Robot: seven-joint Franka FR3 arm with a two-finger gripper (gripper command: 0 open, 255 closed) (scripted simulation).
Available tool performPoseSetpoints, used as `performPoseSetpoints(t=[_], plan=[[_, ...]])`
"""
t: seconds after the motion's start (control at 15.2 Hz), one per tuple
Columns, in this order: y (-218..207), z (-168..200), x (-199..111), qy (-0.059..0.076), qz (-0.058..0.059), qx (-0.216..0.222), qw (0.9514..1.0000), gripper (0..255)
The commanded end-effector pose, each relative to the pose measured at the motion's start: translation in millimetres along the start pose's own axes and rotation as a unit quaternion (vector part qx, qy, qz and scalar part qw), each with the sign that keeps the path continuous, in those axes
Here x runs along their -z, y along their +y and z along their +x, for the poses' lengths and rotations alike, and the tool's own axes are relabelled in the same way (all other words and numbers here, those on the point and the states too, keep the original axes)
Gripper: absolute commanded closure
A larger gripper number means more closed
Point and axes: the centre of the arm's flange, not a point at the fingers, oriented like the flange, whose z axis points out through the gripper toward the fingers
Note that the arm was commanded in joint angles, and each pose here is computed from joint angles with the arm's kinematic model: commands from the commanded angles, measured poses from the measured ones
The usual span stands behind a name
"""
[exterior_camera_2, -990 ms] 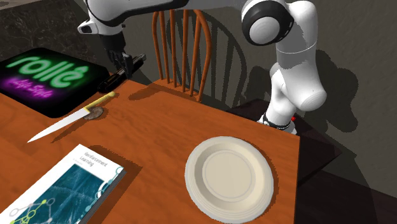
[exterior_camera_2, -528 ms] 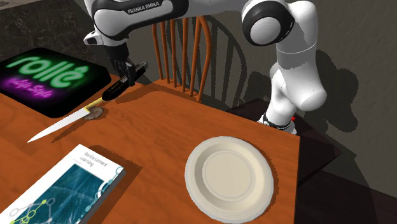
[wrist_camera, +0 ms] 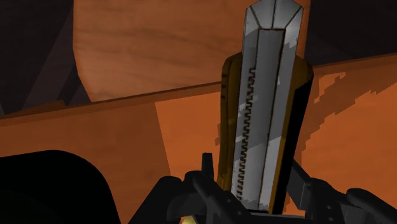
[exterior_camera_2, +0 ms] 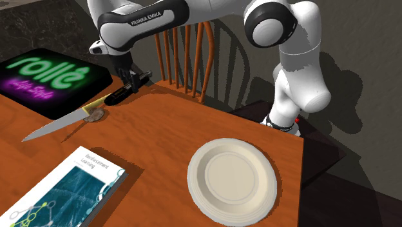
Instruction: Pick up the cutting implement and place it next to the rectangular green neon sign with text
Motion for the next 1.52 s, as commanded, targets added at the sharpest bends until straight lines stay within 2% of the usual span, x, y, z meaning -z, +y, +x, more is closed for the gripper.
performPoseSetpoints(t=[0.0, 0.26, 0.33, 0.66, 0.92, 1.45], plan=[[0.1, 0.2, -0.5, 0.000, 0.000, 0.000, 1.0000, 255], [0.1, 0.2, -0.5, 0.000, 0.000, 0.000, 1.0000, 255], [0.1, 0.2, -0.5, 0.000, 0.000, 0.000, 1.0000, 0], [0.1, 0.2, -0.5, 0.000, 0.000, 0.000, 1.0000, 0], [0.1, 0.2, 49.5, 0.000, 0.000, 0.000, 1.0000, 0], [0.1, 0.2, 49.4, 0.000, 0.000, 0.000, 1.0000, 0]])
